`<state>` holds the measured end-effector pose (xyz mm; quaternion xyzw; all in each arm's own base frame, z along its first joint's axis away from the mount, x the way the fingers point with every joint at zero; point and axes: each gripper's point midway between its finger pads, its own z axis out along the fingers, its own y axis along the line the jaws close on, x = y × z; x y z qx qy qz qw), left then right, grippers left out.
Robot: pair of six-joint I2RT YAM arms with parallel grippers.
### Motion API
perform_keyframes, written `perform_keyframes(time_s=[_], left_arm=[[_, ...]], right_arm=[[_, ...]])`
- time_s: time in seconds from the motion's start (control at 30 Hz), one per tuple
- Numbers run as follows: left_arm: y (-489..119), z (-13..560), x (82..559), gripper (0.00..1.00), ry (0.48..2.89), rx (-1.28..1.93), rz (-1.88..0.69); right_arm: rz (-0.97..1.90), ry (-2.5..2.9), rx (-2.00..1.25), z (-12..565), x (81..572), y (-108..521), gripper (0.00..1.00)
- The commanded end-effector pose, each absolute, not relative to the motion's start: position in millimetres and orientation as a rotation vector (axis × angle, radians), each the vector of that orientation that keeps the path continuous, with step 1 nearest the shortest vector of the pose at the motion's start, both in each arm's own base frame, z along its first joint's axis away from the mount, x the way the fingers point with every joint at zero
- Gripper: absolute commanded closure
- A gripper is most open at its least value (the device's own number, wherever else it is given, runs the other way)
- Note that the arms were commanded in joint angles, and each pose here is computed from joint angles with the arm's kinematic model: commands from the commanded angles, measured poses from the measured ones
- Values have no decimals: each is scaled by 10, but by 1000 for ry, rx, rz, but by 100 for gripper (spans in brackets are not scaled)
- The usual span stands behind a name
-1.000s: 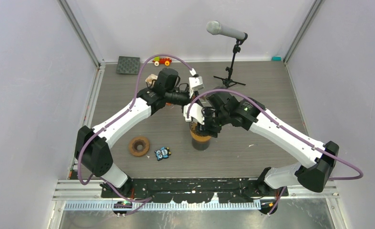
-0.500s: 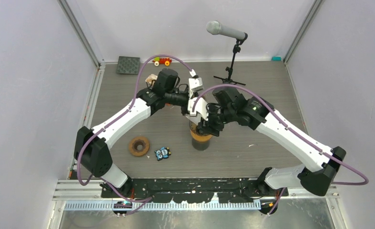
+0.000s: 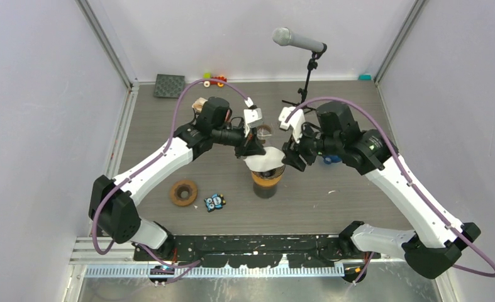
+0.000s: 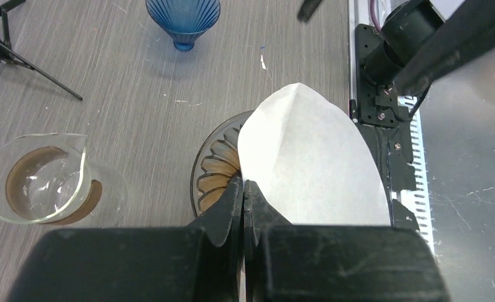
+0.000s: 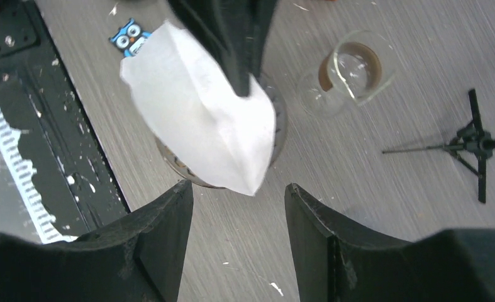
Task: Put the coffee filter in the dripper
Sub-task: Place the coffee filter in the coffee dripper.
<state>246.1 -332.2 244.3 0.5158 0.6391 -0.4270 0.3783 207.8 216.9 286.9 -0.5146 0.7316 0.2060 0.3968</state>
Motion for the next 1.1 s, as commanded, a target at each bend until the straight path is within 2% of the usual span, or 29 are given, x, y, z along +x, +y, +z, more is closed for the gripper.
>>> perform_keyframes(time_s=[0.0, 0.53, 1.07], left_arm=[[-3356, 2642, 2475, 100, 1534, 1314, -1064], [-3376, 2637, 2485, 100, 1545, 1269, -1040], [-3326, 2642, 2449, 100, 1545, 1248, -1010]], right_arm=[[548, 1908, -1055, 3025, 2226, 2082, 39], [679, 2190, -782, 2610, 2476, 2115, 39], [833, 2355, -749, 2288, 2419, 2202, 39]])
